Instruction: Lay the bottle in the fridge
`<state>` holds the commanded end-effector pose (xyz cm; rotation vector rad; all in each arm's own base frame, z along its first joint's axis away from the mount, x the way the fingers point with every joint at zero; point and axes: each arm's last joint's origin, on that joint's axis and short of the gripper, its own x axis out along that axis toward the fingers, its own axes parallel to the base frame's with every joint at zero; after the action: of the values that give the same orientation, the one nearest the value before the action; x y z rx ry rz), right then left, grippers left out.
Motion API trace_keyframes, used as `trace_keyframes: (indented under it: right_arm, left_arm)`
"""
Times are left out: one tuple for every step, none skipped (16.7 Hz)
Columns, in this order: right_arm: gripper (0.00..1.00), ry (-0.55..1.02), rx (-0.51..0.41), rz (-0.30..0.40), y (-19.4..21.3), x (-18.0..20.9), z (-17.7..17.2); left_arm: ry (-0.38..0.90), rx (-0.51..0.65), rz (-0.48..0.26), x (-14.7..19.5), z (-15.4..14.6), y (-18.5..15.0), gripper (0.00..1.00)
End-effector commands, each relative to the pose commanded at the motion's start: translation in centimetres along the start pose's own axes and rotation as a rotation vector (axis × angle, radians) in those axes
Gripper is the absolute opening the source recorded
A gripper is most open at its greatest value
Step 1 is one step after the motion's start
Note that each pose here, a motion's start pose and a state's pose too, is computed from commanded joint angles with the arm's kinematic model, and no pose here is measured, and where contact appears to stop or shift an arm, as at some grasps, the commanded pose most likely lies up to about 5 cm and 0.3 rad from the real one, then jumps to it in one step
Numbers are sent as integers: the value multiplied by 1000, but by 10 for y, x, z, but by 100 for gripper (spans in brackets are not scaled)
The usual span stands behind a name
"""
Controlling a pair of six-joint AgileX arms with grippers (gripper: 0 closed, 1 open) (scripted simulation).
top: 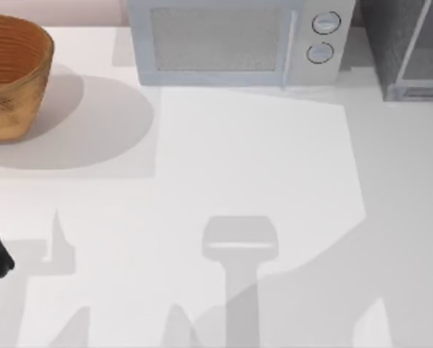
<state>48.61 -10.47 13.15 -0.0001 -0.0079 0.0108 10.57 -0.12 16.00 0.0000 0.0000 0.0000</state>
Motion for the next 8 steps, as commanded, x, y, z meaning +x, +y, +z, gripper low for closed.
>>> trace_keyframes:
  right_arm:
    - [1, 4, 1, 0, 1, 8, -1]
    - [1, 9, 3, 0, 1, 13, -2]
    - [1, 14, 4, 0, 2, 17, -2]
    - [1, 16, 4, -1, 2, 18, -3]
    - [1, 16, 4, -1, 2, 18, -3]
    - [1, 16, 4, -1, 2, 18, -3]
    - [1, 16, 4, -1, 2, 18, -3]
    - [1, 16, 4, -1, 2, 18, -3]
  left_arm:
    - [0, 0, 0, 0, 0, 0, 100]
    - [0, 0, 0, 0, 0, 0, 100]
    - [0, 0, 0, 0, 0, 0, 100]
    - [0, 0, 0, 0, 0, 0, 100]
    - [0, 0, 0, 0, 0, 0, 100]
    - [0, 0, 0, 0, 0, 0, 100]
    - [0, 0, 0, 0, 0, 0, 100]
    - [0, 0, 0, 0, 0, 0, 100]
